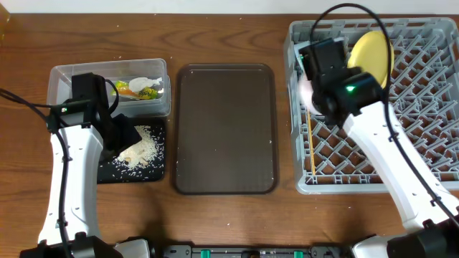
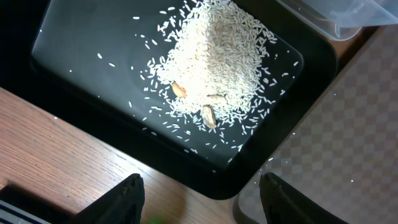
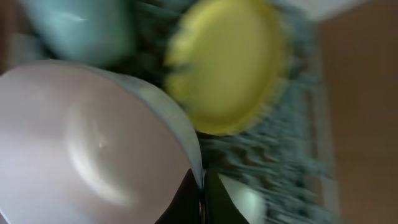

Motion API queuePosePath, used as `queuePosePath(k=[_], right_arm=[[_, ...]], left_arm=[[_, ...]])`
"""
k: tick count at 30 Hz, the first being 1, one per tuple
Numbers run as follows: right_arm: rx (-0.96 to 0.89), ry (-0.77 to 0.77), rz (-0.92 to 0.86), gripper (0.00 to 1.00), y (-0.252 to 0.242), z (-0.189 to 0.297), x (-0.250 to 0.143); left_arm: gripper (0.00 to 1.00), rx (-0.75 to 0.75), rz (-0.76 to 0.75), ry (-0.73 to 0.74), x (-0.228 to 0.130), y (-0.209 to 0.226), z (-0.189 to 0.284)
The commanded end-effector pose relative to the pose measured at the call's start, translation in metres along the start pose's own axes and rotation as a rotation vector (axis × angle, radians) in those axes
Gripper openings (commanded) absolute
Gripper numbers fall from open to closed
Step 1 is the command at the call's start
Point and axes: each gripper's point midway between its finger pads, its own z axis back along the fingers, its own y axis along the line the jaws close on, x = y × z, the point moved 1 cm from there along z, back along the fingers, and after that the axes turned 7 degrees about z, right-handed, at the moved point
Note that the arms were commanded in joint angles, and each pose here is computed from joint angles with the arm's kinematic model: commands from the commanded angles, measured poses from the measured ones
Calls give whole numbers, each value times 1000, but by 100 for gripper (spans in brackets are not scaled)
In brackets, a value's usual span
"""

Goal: Sort waste into correct bins and load items into the dishwasher rack

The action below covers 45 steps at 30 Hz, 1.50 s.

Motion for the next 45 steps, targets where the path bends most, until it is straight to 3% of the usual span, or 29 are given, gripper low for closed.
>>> queuePosePath(k=[1, 14, 22, 31, 39, 45], right_arm=[[-261, 50, 75, 1, -46, 0, -6], [-288, 227, 333, 1, -36, -25, -30], [-276, 282, 466, 1, -1, -43, -34], [-253, 246, 524, 2, 33, -38, -28], [-120, 250, 558, 4, 60, -33, -37], [133, 331, 592, 1, 96, -23, -66]], left_arm=[[62, -4, 10, -13, 3, 0, 4], [63, -4, 10, -13, 3, 0, 4], [63, -4, 10, -12, 3, 0, 4], [62, -4, 10, -13, 3, 0, 4], [62, -4, 10, -12, 3, 0, 4], [63, -4, 10, -13, 3, 0, 4]])
